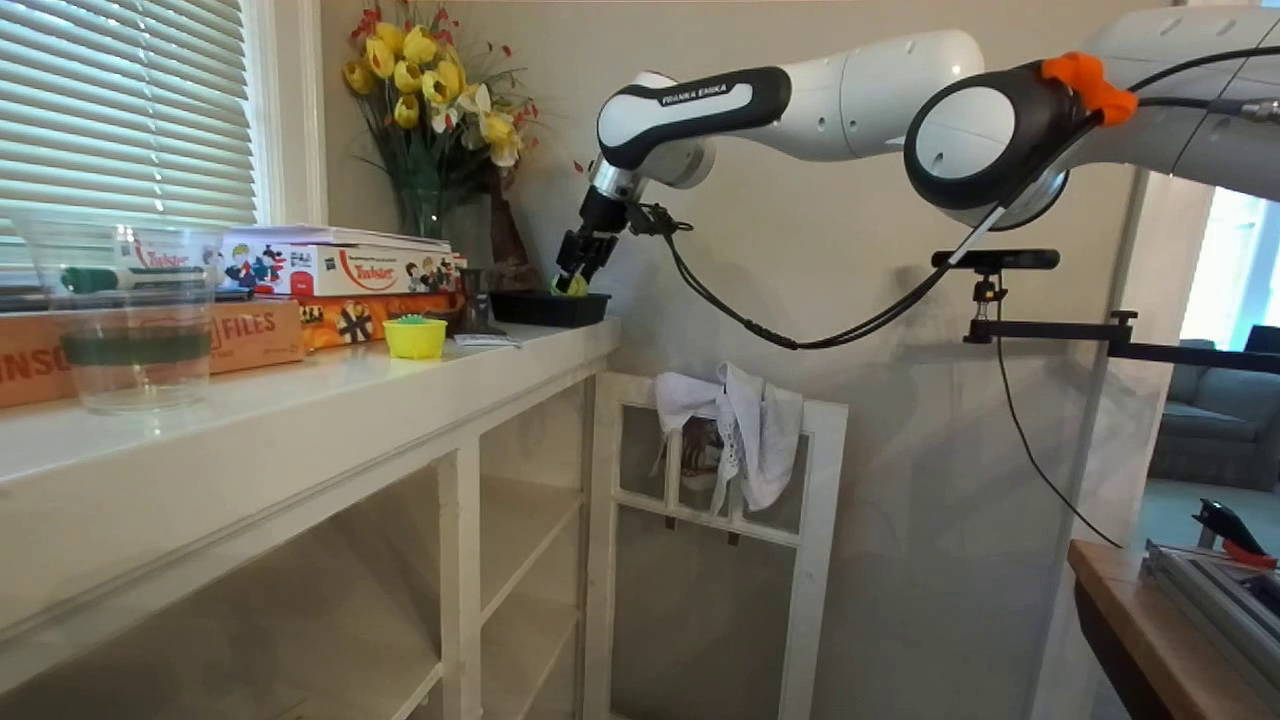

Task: Put the tennis ball in the black box on the right.

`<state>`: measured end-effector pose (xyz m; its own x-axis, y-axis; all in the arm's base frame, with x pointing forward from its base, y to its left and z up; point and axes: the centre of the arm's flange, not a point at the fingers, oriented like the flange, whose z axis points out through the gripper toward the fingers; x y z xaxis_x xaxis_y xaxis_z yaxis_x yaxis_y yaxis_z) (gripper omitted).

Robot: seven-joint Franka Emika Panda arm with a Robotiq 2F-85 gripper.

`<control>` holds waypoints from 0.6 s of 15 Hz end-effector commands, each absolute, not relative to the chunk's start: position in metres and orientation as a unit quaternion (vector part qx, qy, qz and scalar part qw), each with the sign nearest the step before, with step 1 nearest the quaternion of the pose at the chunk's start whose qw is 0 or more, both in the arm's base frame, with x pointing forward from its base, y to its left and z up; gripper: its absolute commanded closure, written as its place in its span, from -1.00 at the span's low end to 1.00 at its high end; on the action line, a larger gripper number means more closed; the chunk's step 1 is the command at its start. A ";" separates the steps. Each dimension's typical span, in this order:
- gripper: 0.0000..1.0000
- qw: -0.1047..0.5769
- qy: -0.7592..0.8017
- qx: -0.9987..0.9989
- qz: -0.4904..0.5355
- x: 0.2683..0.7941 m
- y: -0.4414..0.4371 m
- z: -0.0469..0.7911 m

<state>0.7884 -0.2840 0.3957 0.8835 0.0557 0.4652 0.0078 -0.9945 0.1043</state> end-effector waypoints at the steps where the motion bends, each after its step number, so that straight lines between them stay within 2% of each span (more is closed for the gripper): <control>1: -0.99 0.061 0.028 0.957 0.282 0.842 -0.304 0.450; 4: -1.00 0.081 0.007 0.943 0.321 0.814 -0.294 0.514; 9: -1.00 0.028 -0.087 0.963 0.254 0.749 -0.240 0.609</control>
<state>0.7558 -0.2670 0.5623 0.8202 -0.0364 0.5709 -0.1088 -0.9897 0.0932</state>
